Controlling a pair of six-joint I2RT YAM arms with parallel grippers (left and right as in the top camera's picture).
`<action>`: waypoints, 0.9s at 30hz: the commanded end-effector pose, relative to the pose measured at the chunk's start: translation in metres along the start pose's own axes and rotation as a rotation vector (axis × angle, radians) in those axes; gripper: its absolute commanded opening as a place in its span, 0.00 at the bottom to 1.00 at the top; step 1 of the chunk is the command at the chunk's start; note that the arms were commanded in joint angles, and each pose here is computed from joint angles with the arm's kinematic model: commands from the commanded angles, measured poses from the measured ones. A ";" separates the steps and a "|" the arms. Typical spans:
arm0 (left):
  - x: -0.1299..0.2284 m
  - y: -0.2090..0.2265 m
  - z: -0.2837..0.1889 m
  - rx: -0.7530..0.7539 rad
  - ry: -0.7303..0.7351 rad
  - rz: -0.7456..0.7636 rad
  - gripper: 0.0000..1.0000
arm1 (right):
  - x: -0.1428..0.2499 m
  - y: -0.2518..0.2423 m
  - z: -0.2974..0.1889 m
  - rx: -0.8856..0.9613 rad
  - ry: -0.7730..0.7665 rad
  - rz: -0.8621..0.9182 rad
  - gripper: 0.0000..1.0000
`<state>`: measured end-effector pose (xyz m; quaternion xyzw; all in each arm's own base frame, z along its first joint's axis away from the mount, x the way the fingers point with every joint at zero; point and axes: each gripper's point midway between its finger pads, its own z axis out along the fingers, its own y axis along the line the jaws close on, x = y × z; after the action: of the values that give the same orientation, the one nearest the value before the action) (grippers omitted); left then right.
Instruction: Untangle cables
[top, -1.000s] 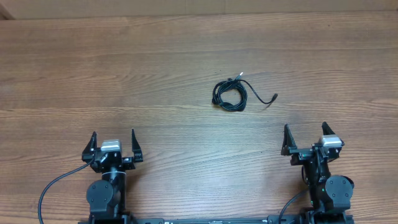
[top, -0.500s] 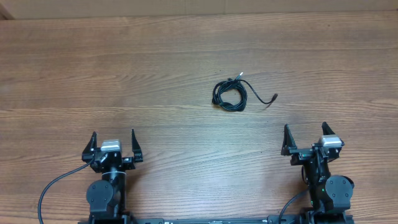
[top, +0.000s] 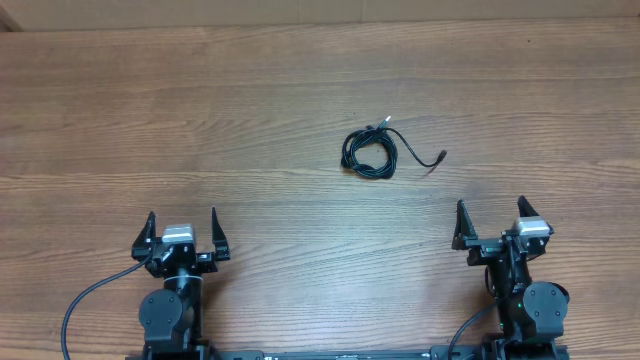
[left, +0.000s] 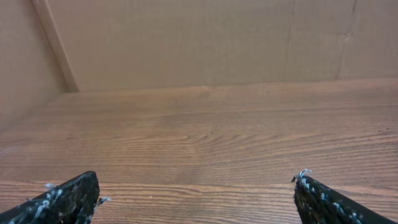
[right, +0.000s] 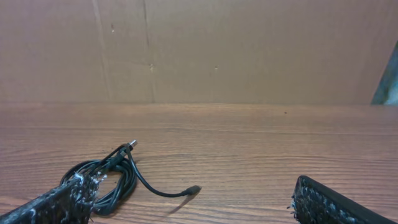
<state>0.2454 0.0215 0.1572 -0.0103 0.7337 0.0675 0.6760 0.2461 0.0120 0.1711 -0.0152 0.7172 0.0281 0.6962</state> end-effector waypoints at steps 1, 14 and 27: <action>0.000 -0.002 0.000 0.012 -0.006 0.011 0.99 | 0.001 -0.001 0.000 0.004 -0.006 -0.002 1.00; -0.001 0.005 0.000 -0.031 -0.009 0.052 1.00 | 0.001 -0.001 0.000 0.004 -0.006 -0.002 1.00; -0.001 -0.004 0.000 0.020 -0.011 0.087 1.00 | 0.001 -0.001 0.000 0.004 -0.006 -0.002 1.00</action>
<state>0.2448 0.0266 0.1584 0.0054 0.7321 0.1023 0.6734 0.2461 0.0120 0.1711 -0.0152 0.7172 0.0281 0.6962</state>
